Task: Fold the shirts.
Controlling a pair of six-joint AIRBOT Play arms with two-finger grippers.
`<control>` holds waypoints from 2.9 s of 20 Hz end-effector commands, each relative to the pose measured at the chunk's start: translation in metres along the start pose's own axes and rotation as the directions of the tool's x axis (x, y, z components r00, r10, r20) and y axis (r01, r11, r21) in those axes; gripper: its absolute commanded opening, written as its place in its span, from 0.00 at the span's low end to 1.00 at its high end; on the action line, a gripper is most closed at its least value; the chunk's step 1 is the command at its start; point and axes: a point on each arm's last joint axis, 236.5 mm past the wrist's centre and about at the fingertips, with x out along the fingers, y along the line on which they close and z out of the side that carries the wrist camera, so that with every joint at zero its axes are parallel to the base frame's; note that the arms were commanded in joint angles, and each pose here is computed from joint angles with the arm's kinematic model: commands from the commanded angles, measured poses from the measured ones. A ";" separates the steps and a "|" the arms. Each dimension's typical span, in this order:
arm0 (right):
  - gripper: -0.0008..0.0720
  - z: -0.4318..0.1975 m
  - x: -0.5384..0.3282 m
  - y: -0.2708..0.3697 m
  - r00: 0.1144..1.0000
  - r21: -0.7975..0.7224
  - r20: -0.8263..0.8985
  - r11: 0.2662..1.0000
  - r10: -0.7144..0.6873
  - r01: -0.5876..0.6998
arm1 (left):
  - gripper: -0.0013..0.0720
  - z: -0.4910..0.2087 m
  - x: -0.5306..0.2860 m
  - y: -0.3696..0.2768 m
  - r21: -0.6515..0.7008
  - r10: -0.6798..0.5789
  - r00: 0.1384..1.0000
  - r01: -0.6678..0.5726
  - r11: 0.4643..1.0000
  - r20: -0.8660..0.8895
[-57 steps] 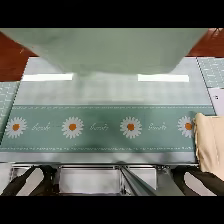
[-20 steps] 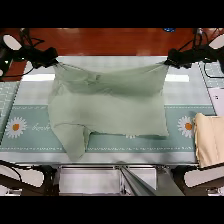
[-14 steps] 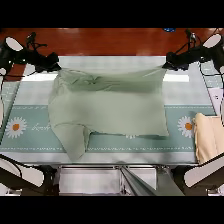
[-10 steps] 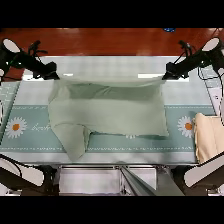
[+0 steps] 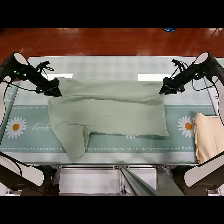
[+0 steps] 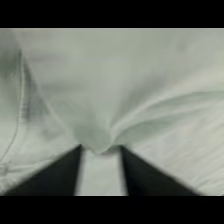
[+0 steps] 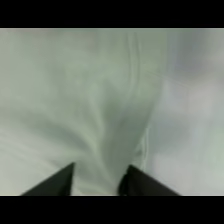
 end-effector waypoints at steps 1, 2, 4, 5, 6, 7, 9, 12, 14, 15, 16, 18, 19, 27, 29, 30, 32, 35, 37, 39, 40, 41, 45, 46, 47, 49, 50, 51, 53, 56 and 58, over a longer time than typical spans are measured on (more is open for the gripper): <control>0.58 -0.009 -0.007 -0.002 1.000 0.031 -0.022 1.000 -0.005 0.005 | 0.71 -0.013 -0.008 0.006 -0.056 -0.014 0.999 0.011 0.998 -0.052; 0.58 -0.011 -0.018 -0.004 1.000 0.036 -0.004 0.999 -0.022 0.023 | 0.71 -0.016 -0.017 0.009 -0.080 -0.018 0.999 0.014 0.997 -0.048; 0.58 -0.015 -0.052 -0.021 0.993 0.070 0.049 0.992 -0.108 0.105 | 0.71 -0.023 -0.042 0.012 -0.095 -0.017 1.000 0.016 0.995 -0.012; 0.58 -0.020 -0.068 -0.032 0.985 0.100 0.075 0.984 -0.156 0.149 | 0.71 -0.029 -0.053 0.014 -0.096 -0.015 1.000 0.016 0.995 0.013; 0.58 -0.028 -0.082 -0.042 0.975 0.133 0.111 0.975 -0.194 0.179 | 0.71 -0.040 -0.062 0.016 -0.095 -0.011 0.999 0.015 0.995 0.042; 0.58 -0.036 -0.088 -0.049 0.965 0.167 0.153 0.968 -0.212 0.186 | 0.71 -0.053 -0.066 0.022 -0.108 -0.007 0.997 0.015 0.994 0.076; 0.58 -0.059 -0.079 -0.049 0.957 0.215 0.227 0.967 -0.183 0.134 | 0.71 -0.089 -0.063 0.043 -0.204 0.001 0.991 0.026 0.979 0.132; 0.58 -0.104 -0.040 0.017 0.937 0.113 0.342 0.987 0.069 -0.114 | 0.71 -0.146 -0.043 0.050 -0.326 -0.095 0.972 0.163 0.931 0.215; 0.58 -0.129 -0.020 0.029 0.910 0.138 0.399 0.974 0.109 -0.177 | 0.71 -0.167 -0.031 0.039 -0.369 -0.174 0.936 0.285 0.885 0.306; 0.58 -0.142 -0.013 0.032 0.909 0.147 0.397 0.969 0.125 -0.198 | 0.71 -0.179 -0.023 0.040 -0.396 -0.168 0.933 0.292 0.870 0.319; 0.58 -0.154 -0.007 0.034 0.911 0.146 0.392 0.968 0.131 -0.202 | 0.71 -0.189 -0.015 0.040 -0.415 -0.165 0.933 0.294 0.861 0.319; 0.58 -0.168 -0.003 0.037 0.913 0.140 0.383 0.968 0.139 -0.206 | 0.71 -0.201 0.000 0.038 -0.438 -0.170 0.936 0.298 0.848 0.308; 0.58 -0.171 -0.005 0.039 0.913 0.132 0.382 0.969 0.144 -0.208 | 0.71 -0.203 0.006 0.039 -0.453 -0.170 0.938 0.298 0.840 0.304; 0.58 -0.166 -0.014 0.055 0.887 0.118 0.415 0.955 0.200 -0.271 | 0.71 -0.204 0.038 0.034 -0.492 -0.165 0.941 0.297 0.819 0.294; 0.58 -0.166 -0.014 0.056 0.885 0.119 0.418 0.953 0.205 -0.277 | 0.71 -0.207 0.049 0.025 -0.474 -0.173 0.952 0.278 0.836 0.253; 0.58 -0.165 -0.015 0.056 0.884 0.119 0.420 0.953 0.206 -0.279 | 0.71 -0.210 0.056 0.020 -0.472 -0.177 0.957 0.268 0.840 0.228; 0.58 -0.164 -0.015 0.057 0.880 0.120 0.427 0.952 0.207 -0.282 | 0.71 -0.207 0.067 0.014 -0.481 -0.168 0.962 0.254 0.839 0.215; 0.58 -0.159 -0.021 0.051 0.869 0.131 0.451 0.948 0.202 -0.289 | 0.23 -0.187 0.069 -0.004 -0.464 -0.200 0.941 0.312 0.830 0.274; 0.58 -0.166 -0.025 0.018 0.884 0.195 0.447 0.950 0.135 -0.243 | 0.04 -0.180 0.062 -0.015 -0.425 -0.232 0.930 0.340 0.839 0.286; 0.58 -0.200 -0.018 -0.031 0.941 0.337 0.340 0.933 0.003 -0.125 | 0.04 -0.179 0.054 -0.021 -0.382 -0.256 0.927 0.349 0.856 0.274; 0.58 -0.216 -0.014 -0.042 0.958 0.394 0.287 0.914 -0.022 -0.098 | 0.04 -0.178 0.051 -0.023 -0.369 -0.261 0.926 0.352 0.860 0.273; 0.58 -0.227 -0.007 -0.044 0.967 0.417 0.256 0.904 -0.013 -0.098 | 0.04 -0.177 0.049 -0.024 -0.358 -0.264 0.925 0.353 0.864 0.274; 0.58 -0.237 0.012 -0.046 0.971 0.451 0.238 0.885 0.000 -0.111 | 0.04 -0.176 0.048 -0.024 -0.351 -0.265 0.924 0.353 0.867 0.275; 0.57 -0.236 0.013 -0.047 0.970 0.455 0.243 0.884 -0.002 -0.112 | 0.04 -0.177 0.048 -0.024 -0.344 -0.266 0.924 0.352 0.870 0.275; 0.57 -0.232 0.014 -0.047 0.967 0.461 0.254 0.879 0.005 -0.125 | 0.04 -0.177 0.048 -0.024 -0.343 -0.265 0.924 0.352 0.871 0.275; 0.57 -0.229 0.024 -0.041 0.972 0.462 0.232 0.874 0.043 -0.149 | 0.04 -0.177 0.048 -0.025 -0.336 -0.266 0.924 0.351 0.874 0.274; 0.57 -0.229 0.031 -0.037 0.977 0.454 0.205 0.878 0.058 -0.147 | 0.04 -0.177 0.048 -0.024 -0.337 -0.266 0.924 0.351 0.874 0.275; 0.57 -0.224 0.039 -0.031 0.978 0.443 0.196 0.883 0.072 -0.154 | 0.04 -0.177 0.048 -0.025 -0.338 -0.266 0.924 0.351 0.873 0.274; 0.58 -0.204 0.049 -0.023 0.967 0.430 0.241 0.884 0.081 -0.181 | 0.04 -0.177 0.048 -0.025 -0.337 -0.268 0.924 0.352 0.873 0.272; 0.56 -0.178 0.059 -0.008 0.949 0.435 0.299 0.870 0.106 -0.234 | 0.04 -0.178 0.048 -0.026 -0.336 -0.273 0.925 0.354 0.873 0.266; 0.22 -0.162 0.052 -0.001 0.943 0.385 0.312 0.893 0.112 -0.233 | 0.04 -0.173 0.043 -0.026 -0.326 -0.270 0.922 0.355 0.876 0.278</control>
